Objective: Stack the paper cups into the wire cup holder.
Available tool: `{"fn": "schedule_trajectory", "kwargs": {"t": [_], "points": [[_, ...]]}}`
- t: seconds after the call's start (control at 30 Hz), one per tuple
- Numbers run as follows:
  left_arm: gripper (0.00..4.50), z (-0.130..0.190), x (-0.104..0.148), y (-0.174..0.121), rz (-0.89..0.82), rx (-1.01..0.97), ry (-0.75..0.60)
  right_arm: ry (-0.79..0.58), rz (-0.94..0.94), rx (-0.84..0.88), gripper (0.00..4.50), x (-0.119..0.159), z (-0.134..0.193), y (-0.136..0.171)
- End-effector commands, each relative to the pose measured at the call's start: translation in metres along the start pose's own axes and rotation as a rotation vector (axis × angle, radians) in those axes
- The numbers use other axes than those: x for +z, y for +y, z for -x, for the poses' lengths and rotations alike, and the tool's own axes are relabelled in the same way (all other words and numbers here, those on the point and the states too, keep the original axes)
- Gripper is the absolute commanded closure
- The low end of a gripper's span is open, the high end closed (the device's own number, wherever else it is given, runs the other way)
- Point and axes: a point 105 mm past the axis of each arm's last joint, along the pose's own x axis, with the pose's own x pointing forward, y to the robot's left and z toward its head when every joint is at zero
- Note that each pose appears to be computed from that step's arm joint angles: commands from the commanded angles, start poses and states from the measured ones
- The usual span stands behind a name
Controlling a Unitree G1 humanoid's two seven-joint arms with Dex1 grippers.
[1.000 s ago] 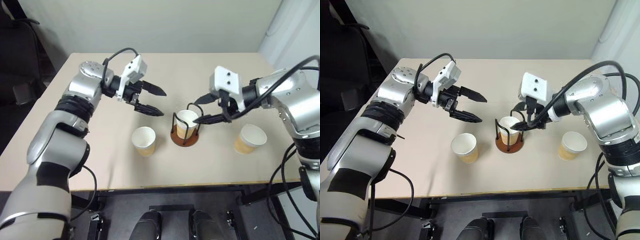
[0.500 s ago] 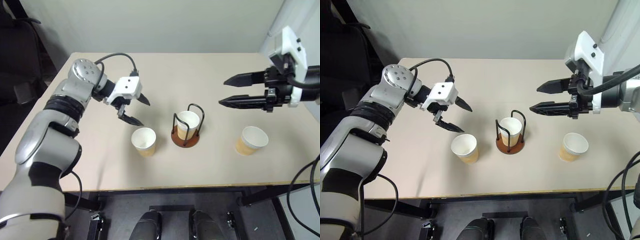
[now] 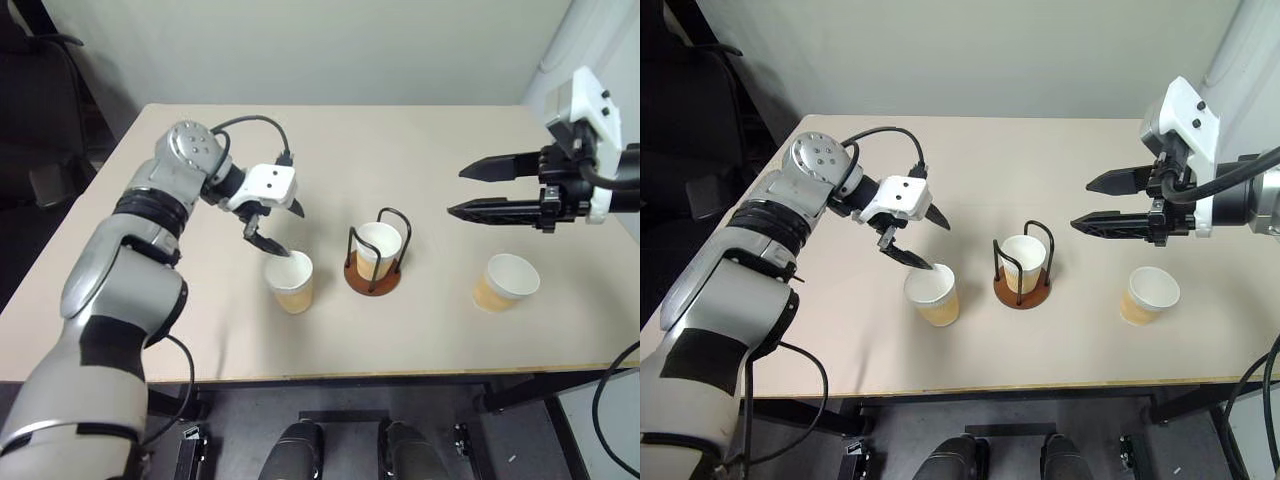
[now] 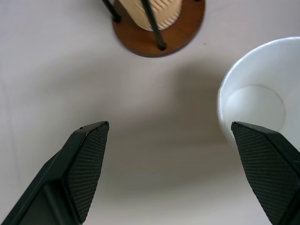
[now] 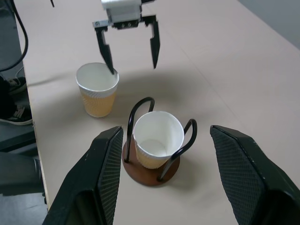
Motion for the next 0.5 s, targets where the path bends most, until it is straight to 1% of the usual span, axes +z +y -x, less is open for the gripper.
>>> {"fn": "schedule_trajectory", "kwargs": {"t": [0.03,0.17,0.5], "points": [[0.0,0.006,0.005,0.002,-0.022,-0.006,0.0,-0.017,0.044,-0.025,1.55,0.009,0.011,-0.001],[0.0,0.002,0.001,-0.001,-0.01,-0.021,0.009,-0.014,0.045,-0.024,1.55,0.01,0.013,-0.001],[0.0,-0.003,0.013,0.003,-0.023,-0.038,-0.004,0.003,0.046,-0.026,1.55,0.008,0.016,-0.001]]}}
